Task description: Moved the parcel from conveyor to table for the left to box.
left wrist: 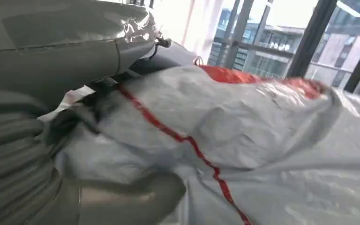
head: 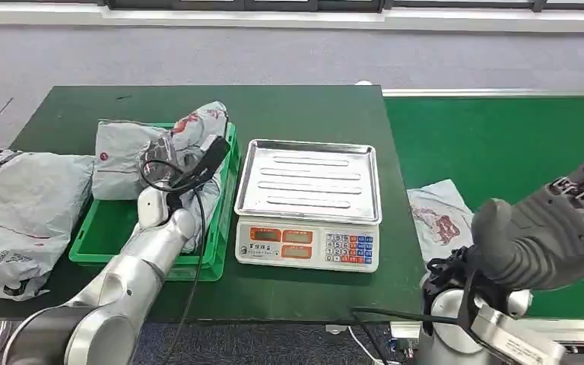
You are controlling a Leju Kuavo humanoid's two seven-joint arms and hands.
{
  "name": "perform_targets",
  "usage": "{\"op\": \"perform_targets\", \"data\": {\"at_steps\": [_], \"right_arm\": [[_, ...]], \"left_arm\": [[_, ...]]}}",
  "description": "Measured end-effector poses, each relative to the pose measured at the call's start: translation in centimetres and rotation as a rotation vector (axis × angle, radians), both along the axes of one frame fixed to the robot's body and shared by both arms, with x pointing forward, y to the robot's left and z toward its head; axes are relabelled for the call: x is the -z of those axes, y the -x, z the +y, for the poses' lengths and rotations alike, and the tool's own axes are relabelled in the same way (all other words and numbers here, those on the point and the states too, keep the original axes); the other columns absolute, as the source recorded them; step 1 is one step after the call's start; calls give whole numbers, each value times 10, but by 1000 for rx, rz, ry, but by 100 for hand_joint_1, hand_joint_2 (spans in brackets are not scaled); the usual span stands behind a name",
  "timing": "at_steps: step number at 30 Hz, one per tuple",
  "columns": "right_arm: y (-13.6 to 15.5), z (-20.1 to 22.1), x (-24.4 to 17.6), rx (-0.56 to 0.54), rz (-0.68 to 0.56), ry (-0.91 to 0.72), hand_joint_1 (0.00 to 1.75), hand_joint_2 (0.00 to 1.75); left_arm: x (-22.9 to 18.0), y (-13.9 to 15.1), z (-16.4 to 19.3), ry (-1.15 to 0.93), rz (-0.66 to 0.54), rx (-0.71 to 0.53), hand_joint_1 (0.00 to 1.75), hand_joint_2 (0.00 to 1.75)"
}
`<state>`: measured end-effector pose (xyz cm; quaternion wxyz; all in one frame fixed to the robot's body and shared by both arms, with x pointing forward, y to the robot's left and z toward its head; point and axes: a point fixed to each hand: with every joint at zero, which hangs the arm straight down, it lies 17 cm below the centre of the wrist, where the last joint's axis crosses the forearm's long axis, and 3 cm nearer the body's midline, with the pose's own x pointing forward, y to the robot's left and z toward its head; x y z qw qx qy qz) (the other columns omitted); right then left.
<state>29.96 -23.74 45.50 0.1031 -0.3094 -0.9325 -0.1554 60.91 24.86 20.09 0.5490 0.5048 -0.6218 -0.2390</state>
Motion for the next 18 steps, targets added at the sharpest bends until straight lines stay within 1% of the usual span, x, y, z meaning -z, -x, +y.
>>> {"op": "perform_targets", "data": {"at_steps": [4,7,11,14,18], "right_arm": [[-27,11,13,21,126,39,0,175],[-39,15,21,18,177,45,0,175],[-50,20,30,28,228,63,0,175],[-54,22,33,34,247,73,0,175],[-66,27,42,78,320,107,0,175]], "left_arm": [[-11,2,8,2,-50,-12,0,175],[-21,4,13,-5,-92,-11,0,175],[-43,10,14,-2,-177,4,0,175],[-54,14,15,8,-215,-2,0,175],[-73,26,11,25,-297,16,0,175]]}}
